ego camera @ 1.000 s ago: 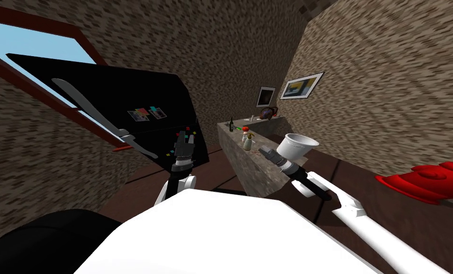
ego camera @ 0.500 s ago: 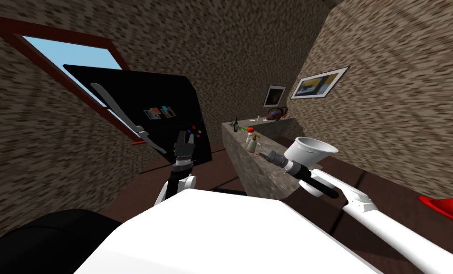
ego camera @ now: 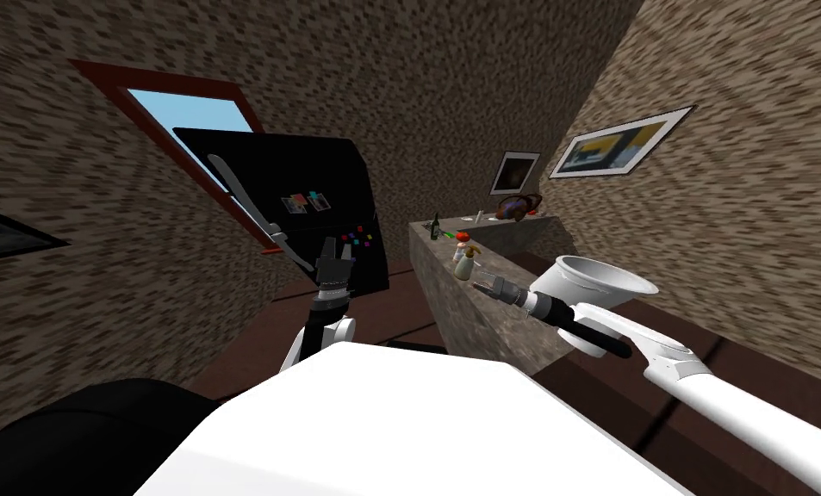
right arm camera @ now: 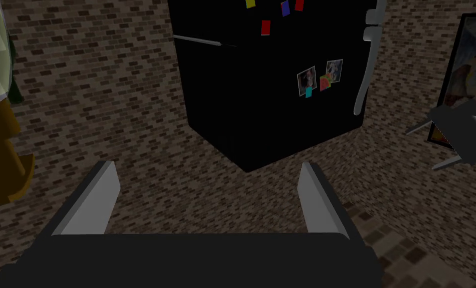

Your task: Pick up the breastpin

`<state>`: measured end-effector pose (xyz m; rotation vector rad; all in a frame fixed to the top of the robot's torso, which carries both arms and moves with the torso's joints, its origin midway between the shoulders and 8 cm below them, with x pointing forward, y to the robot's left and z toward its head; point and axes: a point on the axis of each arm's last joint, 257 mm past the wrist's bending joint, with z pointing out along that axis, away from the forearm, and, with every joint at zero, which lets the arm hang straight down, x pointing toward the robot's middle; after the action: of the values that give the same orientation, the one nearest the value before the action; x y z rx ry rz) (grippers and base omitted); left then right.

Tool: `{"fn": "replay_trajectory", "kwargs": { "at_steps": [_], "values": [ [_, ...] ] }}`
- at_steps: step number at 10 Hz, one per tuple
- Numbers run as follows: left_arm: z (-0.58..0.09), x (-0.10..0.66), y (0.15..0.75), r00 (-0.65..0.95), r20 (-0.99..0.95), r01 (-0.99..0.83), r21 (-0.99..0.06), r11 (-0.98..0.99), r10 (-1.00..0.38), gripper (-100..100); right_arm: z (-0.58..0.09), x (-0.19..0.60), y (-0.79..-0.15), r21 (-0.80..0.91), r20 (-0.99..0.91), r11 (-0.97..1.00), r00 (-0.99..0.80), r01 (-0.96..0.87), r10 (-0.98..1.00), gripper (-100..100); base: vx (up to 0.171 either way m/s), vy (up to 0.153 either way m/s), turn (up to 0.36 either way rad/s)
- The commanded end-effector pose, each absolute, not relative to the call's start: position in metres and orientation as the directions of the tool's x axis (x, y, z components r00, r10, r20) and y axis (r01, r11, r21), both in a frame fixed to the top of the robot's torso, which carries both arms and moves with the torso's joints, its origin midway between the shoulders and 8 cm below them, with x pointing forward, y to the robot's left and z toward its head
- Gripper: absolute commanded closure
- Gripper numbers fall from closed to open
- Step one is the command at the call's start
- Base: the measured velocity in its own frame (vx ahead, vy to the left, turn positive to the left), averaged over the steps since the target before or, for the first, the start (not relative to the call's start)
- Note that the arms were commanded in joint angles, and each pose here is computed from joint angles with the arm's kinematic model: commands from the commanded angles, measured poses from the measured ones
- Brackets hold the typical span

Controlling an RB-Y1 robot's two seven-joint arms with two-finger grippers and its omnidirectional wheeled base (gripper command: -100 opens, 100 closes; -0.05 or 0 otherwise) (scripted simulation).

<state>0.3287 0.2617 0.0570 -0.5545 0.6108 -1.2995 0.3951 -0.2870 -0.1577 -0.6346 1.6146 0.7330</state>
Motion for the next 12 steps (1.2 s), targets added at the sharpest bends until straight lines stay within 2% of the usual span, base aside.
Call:
{"fn": "replay_trajectory", "kwargs": {
  "at_steps": [1,7,12],
  "values": [
    [0.057,0.329,0.262,0.157,-0.102,0.705,-0.684,0.184,-0.982,0,-0.174,0.391,-0.3,0.082,-0.979,0.649,-0.184,-0.757,-0.091,-100,0.019,-0.027,0.173],
    [0.057,0.329,0.262,0.157,-0.102,0.705,-0.684,0.184,-0.982,0,-0.214,0.376,-0.353,-0.002,-0.912,0.631,-0.257,-0.776,-0.319,-100,0.025,-0.031,0.197],
    [0.057,0.329,0.262,0.157,-0.102,0.705,-0.684,0.184,-0.982,0,-0.255,0.341,-0.431,-0.063,-0.76,0.605,-0.355,-0.794,-0.545,-100,0.028,-0.037,0.23]
  ]
}}
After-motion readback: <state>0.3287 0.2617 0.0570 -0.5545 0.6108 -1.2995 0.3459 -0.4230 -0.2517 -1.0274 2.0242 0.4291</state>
